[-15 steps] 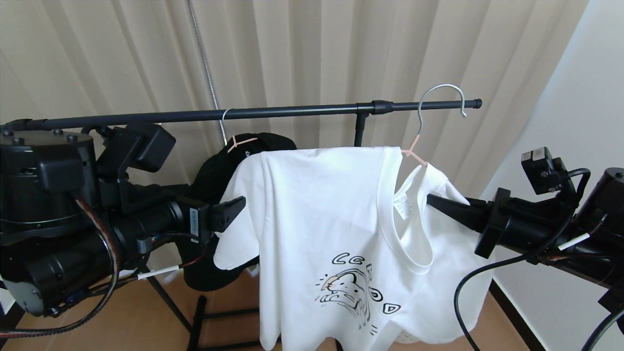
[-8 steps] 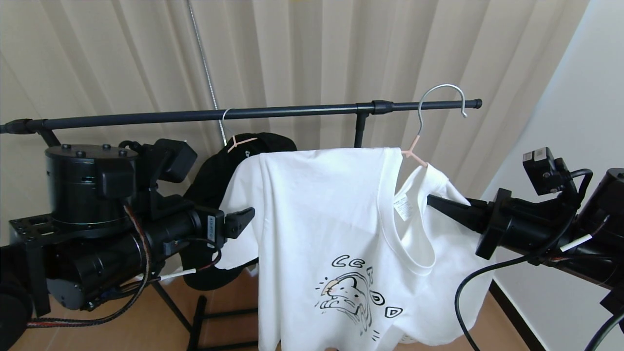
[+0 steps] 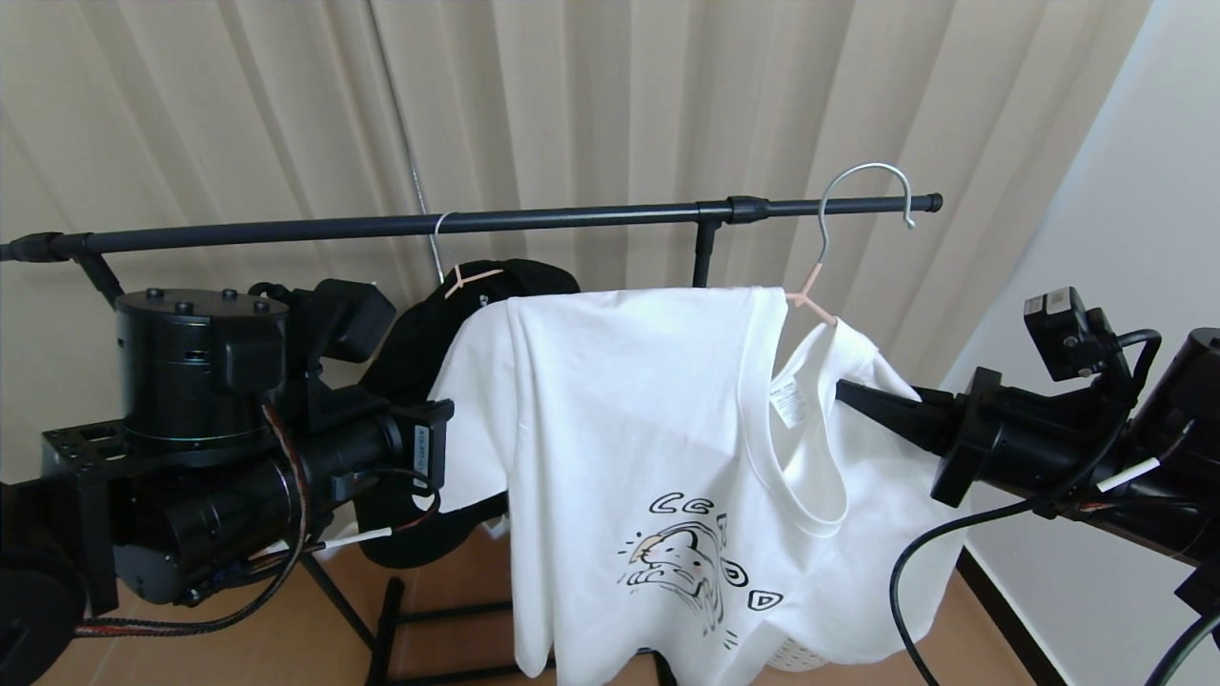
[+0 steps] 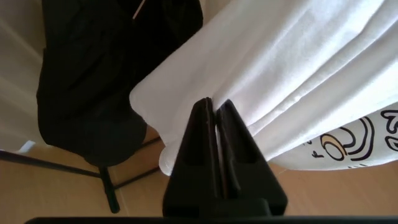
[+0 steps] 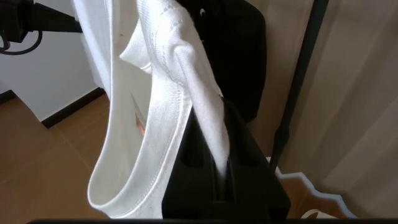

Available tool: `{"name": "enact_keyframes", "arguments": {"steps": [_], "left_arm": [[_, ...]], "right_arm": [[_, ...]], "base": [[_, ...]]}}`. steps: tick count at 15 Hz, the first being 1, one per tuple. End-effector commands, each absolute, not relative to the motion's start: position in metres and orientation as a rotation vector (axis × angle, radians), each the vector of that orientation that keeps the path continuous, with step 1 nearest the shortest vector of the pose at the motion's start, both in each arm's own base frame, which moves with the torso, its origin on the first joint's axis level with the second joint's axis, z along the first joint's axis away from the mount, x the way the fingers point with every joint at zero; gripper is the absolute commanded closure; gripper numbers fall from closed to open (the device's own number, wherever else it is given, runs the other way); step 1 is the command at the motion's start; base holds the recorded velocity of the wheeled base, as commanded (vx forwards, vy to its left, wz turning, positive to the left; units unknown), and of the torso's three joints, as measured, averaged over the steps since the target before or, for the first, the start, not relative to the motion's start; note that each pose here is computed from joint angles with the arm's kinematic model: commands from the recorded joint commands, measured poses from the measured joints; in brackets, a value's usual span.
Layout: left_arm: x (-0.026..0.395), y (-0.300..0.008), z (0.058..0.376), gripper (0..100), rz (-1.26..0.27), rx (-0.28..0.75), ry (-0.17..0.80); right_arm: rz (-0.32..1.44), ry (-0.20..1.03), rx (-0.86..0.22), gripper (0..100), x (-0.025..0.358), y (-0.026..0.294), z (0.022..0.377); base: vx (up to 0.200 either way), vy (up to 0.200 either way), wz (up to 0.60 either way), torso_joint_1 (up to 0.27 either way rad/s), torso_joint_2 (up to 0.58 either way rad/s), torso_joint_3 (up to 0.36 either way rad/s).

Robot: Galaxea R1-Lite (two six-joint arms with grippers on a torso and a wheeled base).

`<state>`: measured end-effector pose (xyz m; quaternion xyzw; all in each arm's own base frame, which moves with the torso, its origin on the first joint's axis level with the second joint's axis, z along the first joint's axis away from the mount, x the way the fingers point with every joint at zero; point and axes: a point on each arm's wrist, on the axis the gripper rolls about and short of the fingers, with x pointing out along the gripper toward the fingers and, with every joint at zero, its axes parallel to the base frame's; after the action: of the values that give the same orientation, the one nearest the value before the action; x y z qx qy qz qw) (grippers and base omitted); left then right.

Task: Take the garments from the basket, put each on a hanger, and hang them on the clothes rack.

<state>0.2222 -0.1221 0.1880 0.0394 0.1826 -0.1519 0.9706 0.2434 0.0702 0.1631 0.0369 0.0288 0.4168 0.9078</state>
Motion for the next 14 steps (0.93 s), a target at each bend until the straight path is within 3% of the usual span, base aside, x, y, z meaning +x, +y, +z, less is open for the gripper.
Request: {"name": "enact_keyframes", "arguments": {"steps": [1,14], "left_arm": [[0.222,-0.121,0.188,100,-0.297,0.055,0.371],[0.226,-0.094,0.181,100,-0.181,-0.01,0.406]], "right_arm": [[0.861,0.059,0.076,100,0.243,0.07,0.163],[0.855,0.056,0.077,100,0.245,0.069,0.164]], "base": [[0.0,0.0,0.0,0.0,0.0,0.0],[0.0,0.0,0.0,0.0,0.0,0.0]]}}
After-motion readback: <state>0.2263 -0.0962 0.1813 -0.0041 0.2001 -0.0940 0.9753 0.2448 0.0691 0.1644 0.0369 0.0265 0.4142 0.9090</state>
